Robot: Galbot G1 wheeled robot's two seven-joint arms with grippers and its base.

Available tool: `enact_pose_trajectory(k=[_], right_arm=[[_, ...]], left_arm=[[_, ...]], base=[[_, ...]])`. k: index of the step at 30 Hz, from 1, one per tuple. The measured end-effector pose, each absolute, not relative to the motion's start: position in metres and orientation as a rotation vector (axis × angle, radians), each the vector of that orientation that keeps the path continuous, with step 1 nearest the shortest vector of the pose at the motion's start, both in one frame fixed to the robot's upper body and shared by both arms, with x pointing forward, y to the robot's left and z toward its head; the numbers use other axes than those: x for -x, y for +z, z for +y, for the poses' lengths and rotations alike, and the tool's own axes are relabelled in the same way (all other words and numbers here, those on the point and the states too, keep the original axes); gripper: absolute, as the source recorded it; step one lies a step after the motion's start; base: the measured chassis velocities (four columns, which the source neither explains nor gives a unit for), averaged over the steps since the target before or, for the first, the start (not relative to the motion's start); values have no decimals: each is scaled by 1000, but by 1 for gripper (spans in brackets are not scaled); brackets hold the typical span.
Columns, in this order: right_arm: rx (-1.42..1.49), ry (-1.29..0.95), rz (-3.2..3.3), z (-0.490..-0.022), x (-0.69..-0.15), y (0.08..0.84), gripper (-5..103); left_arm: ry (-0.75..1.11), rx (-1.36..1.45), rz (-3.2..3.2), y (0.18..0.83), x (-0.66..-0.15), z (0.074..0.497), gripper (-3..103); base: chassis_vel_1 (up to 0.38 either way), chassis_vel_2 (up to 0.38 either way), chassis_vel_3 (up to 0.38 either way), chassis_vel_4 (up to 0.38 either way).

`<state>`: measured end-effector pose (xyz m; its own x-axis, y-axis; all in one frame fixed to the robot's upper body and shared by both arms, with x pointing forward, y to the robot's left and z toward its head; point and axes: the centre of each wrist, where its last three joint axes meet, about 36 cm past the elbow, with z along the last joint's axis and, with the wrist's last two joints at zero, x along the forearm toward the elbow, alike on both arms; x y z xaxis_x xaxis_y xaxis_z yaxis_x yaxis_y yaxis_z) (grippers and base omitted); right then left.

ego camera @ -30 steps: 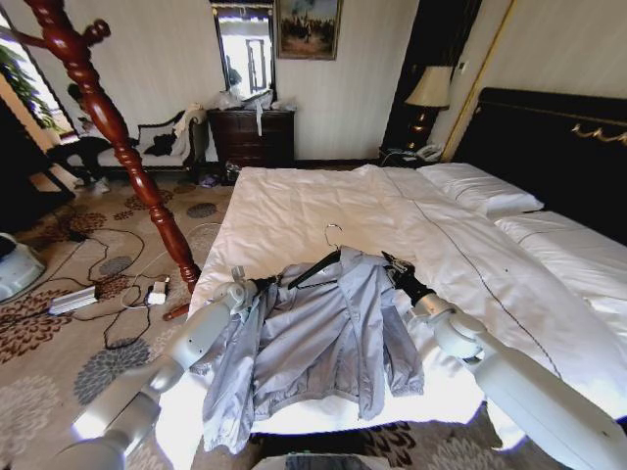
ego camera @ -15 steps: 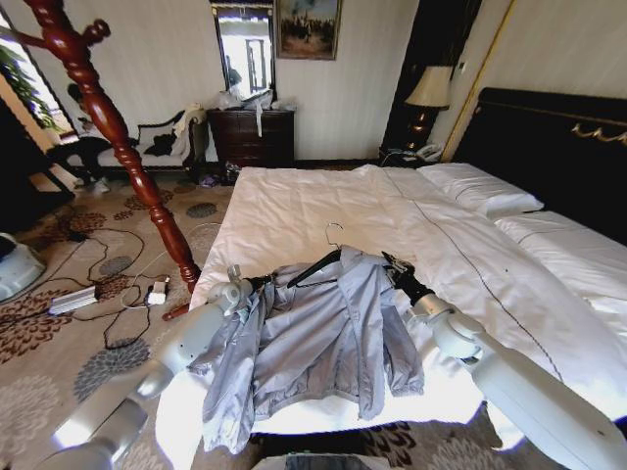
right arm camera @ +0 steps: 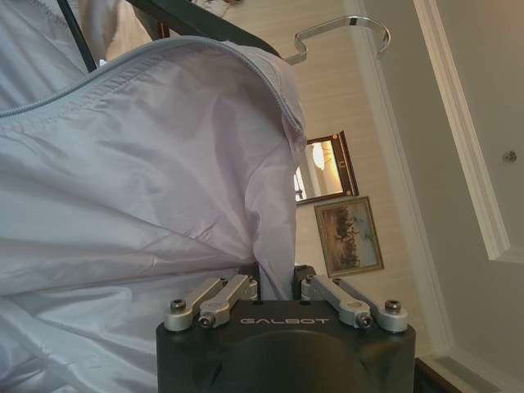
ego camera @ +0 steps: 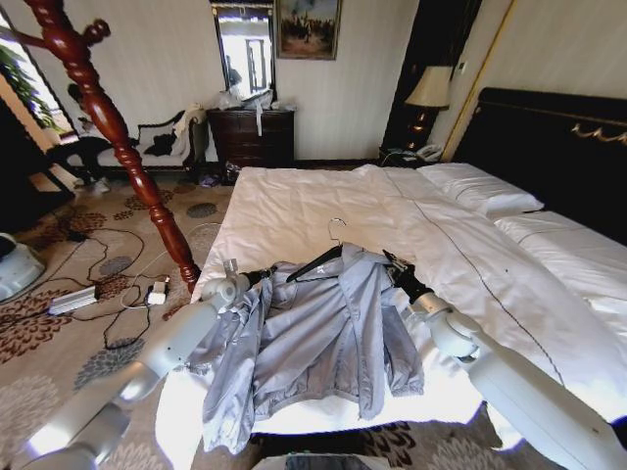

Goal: Pick up the clothes from the bed and hang them on the clothes hanger.

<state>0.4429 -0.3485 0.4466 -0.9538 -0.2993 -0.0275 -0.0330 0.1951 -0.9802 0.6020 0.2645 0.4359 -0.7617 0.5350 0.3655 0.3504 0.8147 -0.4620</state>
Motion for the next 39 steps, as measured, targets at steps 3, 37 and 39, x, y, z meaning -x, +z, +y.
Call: enact_pose_trajectory(k=[3, 37, 39], right_arm=[[322, -1828, 2271, -345, -443, 443, 17], [373, -1666, 2658, -328, -437, 446, 17], [372, -1661, 2670, -328, -438, 447, 17]], left_arm=[[482, 683, -2528, 451, -598, 265, 0], [192, 990, -2653, 505, -579, 196, 0], [183, 999, -2658, 507, -579, 194, 0]], base=[[0, 0, 0, 0], [0, 0, 0, 0], [0, 0, 0, 0]])
